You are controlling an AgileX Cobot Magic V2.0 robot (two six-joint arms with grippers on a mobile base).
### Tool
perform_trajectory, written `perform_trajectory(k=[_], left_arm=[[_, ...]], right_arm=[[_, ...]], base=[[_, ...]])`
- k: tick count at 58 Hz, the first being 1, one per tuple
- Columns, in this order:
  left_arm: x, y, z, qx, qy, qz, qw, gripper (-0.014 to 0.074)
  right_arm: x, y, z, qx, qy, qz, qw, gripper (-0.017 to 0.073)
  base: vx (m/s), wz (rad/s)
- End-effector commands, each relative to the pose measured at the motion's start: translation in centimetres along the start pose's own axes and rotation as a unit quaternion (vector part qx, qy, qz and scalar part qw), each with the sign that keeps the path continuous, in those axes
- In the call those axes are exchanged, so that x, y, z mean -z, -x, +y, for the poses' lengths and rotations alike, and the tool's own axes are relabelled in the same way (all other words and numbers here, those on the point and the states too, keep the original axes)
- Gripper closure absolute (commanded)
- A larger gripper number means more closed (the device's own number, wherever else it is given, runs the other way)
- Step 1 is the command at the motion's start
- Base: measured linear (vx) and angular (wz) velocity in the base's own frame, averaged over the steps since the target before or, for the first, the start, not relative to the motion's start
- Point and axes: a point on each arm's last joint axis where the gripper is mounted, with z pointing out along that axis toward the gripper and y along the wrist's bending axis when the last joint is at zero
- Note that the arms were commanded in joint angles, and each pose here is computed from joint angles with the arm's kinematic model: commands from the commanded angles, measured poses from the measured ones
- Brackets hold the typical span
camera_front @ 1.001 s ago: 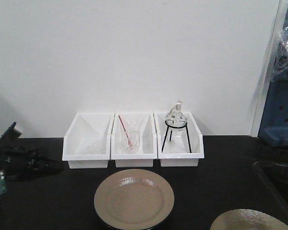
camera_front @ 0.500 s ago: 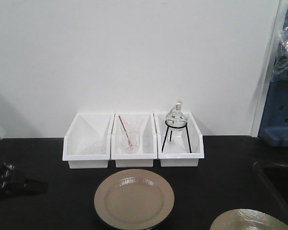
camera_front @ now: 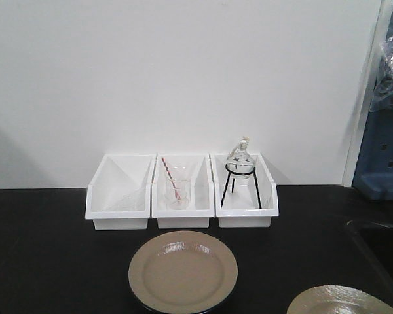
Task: Arrange circular plates on left workspace
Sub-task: 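Carry the tan plate to the middle, below the center bin, and release, then grasp the other tan plate with the right gripper and carry it over the first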
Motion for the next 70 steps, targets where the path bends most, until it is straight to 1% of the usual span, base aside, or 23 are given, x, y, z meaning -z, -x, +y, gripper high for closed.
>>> perform_trajectory(k=[1,5,13,23,27,31,36,42,48,54,60,64,70], left_arm=[[0.9,0.9,-1.1,-0.002,-0.01,-0.044,0.999,0.0597],[1.0,1.0,-1.2,-0.003,-0.011,-0.046,0.999,0.0597],[1.0,0.9,-1.3,-0.004,-0.014,-0.043,0.999,0.0596],[1.0,0.9,-1.2,-0.004,-0.011,-0.045,0.999,0.0596],[1.0,0.9,-1.2,-0.005,-0.01,-0.045,0.999,0.0596],[1.0,0.9,-1.2,-0.005,-0.01,-0.045,0.999,0.0596],[1.0,0.9,-1.2,-0.011,-0.01,-0.046,0.999,0.0596],[1.0,0.9,-1.2,-0.015,-0.01,-0.046,0.999,0.0596],[1.0,1.0,-1.2,-0.015,-0.009,-0.047,0.999,0.0595],[1.0,1.0,-1.1,-0.015,-0.006,-0.049,0.999,0.0594],[1.0,1.0,-1.1,-0.016,-0.004,-0.049,0.999,0.0594],[1.0,1.0,-1.1,-0.016,-0.004,-0.05,0.999,0.0594],[1.0,1.0,-1.1,-0.016,-0.004,-0.049,0.999,0.0594]], right_arm=[[0.9,0.7,0.6,0.024,-0.005,-0.02,0.999,-0.0026],[0.5,0.7,0.0,0.023,-0.016,-0.011,1.0,-0.0026],[-0.6,0.7,-1.2,0.013,-0.023,0.009,1.0,-0.0026],[-2.1,0.5,-2.3,0.003,-0.008,0.046,0.999,-0.0026],[-2.6,0.4,-2.7,-0.004,-0.004,0.058,0.998,-0.0026],[-3.1,0.2,-2.9,-0.006,0.008,0.073,0.997,-0.0024],[-3.6,0.1,-3.0,-0.014,0.03,0.084,0.996,-0.0012],[-4.0,0.1,-2.9,-0.018,0.059,0.086,0.994,0.0022],[-4.3,0.1,-2.9,-0.019,0.069,0.087,0.994,0.0058],[-5.0,-0.1,-2.7,-0.016,0.068,0.098,0.993,0.0113],[-5.8,-0.2,-2.4,-0.009,0.06,0.102,0.993,0.0208],[-6.0,-0.2,-2.2,-0.007,0.058,0.101,0.993,0.0309],[-5.9,-0.1,-2.1,-0.013,0.064,0.095,0.993,0.0526]], base=[[0.0,0.0],[0.0,0.0],[0.0,0.0],[0.0,0.0],[0.0,0.0],[0.0,0.0],[0.0,0.0],[0.0,0.0],[0.0,0.0],[0.0,0.0],[0.0,0.0],[0.0,0.0],[0.0,0.0]])
